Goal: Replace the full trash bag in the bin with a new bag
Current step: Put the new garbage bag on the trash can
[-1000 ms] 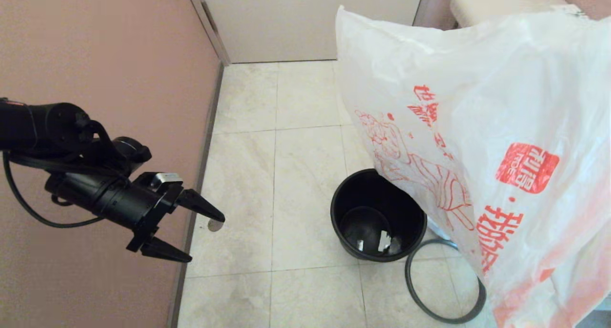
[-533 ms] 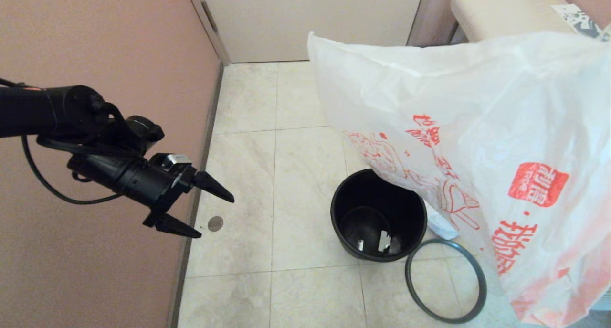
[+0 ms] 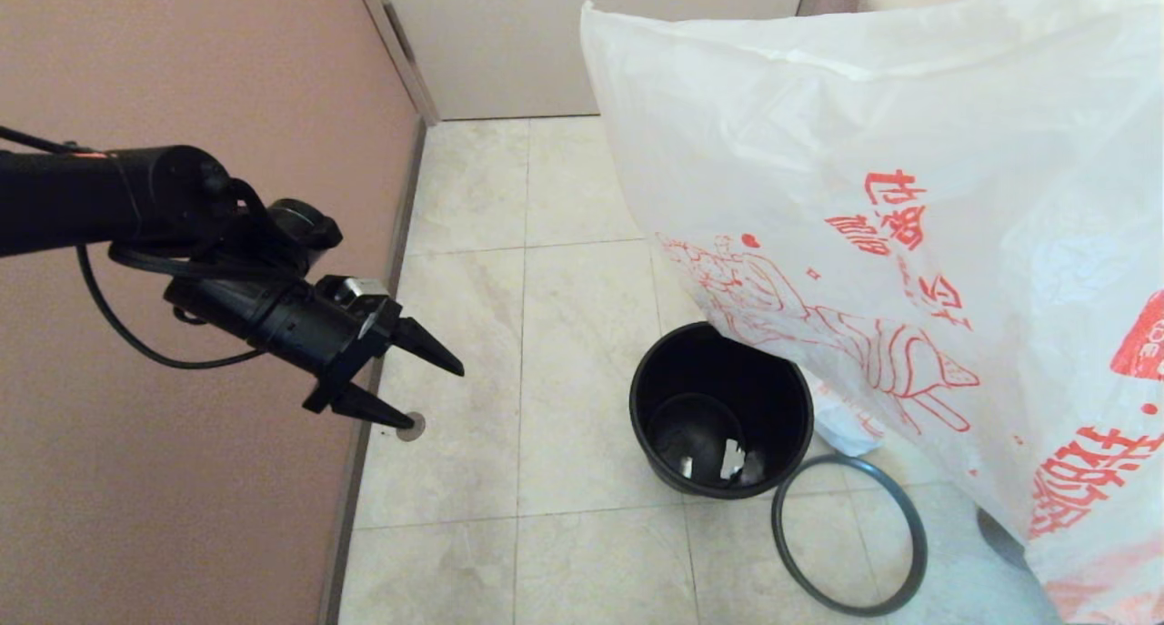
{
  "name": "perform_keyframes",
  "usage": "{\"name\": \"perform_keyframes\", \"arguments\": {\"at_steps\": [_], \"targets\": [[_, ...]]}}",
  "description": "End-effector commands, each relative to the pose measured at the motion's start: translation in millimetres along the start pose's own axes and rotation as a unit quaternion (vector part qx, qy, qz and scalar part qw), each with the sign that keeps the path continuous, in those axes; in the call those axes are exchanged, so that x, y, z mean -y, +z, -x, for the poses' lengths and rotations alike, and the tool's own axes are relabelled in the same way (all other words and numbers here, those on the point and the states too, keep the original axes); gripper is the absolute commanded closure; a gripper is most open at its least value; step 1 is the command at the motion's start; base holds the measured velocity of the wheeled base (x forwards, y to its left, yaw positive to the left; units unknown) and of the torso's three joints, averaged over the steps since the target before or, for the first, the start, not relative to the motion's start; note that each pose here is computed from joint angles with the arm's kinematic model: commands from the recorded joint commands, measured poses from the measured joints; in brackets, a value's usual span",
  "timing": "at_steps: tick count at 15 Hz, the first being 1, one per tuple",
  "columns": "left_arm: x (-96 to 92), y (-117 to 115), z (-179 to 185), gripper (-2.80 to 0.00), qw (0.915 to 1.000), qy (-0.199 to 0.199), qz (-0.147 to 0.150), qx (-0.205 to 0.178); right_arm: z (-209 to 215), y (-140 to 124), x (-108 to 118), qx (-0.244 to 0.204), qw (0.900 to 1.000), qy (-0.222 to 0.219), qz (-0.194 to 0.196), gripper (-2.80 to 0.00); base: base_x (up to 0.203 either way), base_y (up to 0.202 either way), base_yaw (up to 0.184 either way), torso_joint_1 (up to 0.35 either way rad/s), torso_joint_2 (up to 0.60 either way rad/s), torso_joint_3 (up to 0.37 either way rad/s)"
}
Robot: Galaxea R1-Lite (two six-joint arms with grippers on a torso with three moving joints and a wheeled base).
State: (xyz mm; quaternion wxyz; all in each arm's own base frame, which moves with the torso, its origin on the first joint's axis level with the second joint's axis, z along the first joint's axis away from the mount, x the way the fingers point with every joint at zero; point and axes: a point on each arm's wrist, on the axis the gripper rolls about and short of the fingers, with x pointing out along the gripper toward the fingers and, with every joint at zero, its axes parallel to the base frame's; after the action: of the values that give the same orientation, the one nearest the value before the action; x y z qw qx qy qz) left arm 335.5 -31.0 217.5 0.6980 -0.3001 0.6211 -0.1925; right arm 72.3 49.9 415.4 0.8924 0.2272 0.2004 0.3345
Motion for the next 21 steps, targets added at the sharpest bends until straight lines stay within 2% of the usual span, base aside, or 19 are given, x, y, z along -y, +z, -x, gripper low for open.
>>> {"name": "perform_keyframes", "arguments": {"at_steps": [1,4,7,9,12,14,15,18,21], "targets": [[14.9,1.3,7.0,0.0,0.9998,-0.002,-0.009,0.02,2.5,-0.7,-0.3,-0.004,1.0,-0.002,-0.003,0.0,0.0,0.0,0.0,0.0,0.0,0.0],[32.9,3.1,2.5,0.0,0.9975,0.031,-0.038,0.051,11.1,-2.8,-1.8,-0.024,0.999,-0.011,-0.026,0.0,0.0,0.0,0.0,0.0,0.0,0.0],[39.9,14.3,-10.8,0.0,0.9947,0.023,-0.067,0.075,17.3,-7.2,-2.4,-0.037,0.998,-0.007,-0.045,0.0,0.0,0.0,0.0,0.0,0.0,0.0],[42.6,21.6,-24.4,0.0,0.9948,0.016,-0.063,0.078,16.4,-10.3,-2.1,-0.062,0.997,0.006,-0.053,0.0,0.0,0.0,0.0,0.0,0.0,0.0],[47.9,28.3,-41.8,0.0,0.994,0.008,-0.075,0.079,-9.0,-16.0,7.2,-0.105,0.992,-0.017,-0.071,0.0,0.0,0.0,0.0,0.0,0.0,0.0],[49.0,31.5,-44.6,0.0,0.9929,0.003,-0.082,0.086,-31.9,-15.1,11.0,-0.118,0.99,0.001,-0.073,0.0,0.0,0.0,0.0,0.0,0.0,0.0],[47.4,32.9,-43.4,0.0,0.9927,0.003,-0.081,0.09,-43.4,-14.3,12.8,-0.121,0.99,0.012,-0.073,0.0,0.0,0.0,0.0,0.0,0.0,0.0],[41.7,36.9,-31.1,0.0,0.9908,0.001,-0.077,0.112,-81.5,-16.5,22.8,-0.143,0.987,0.007,-0.078,0.0,0.0,0.0,0.0,0.0,0.0,0.0],[48.1,31.4,-13.6,0.0,0.9865,-0.008,-0.089,0.137,-105.9,-16.9,27.6,-0.143,0.987,0.004,-0.075,0.0,0.0,0.0,0.0,0.0,0.0,0.0]]}}
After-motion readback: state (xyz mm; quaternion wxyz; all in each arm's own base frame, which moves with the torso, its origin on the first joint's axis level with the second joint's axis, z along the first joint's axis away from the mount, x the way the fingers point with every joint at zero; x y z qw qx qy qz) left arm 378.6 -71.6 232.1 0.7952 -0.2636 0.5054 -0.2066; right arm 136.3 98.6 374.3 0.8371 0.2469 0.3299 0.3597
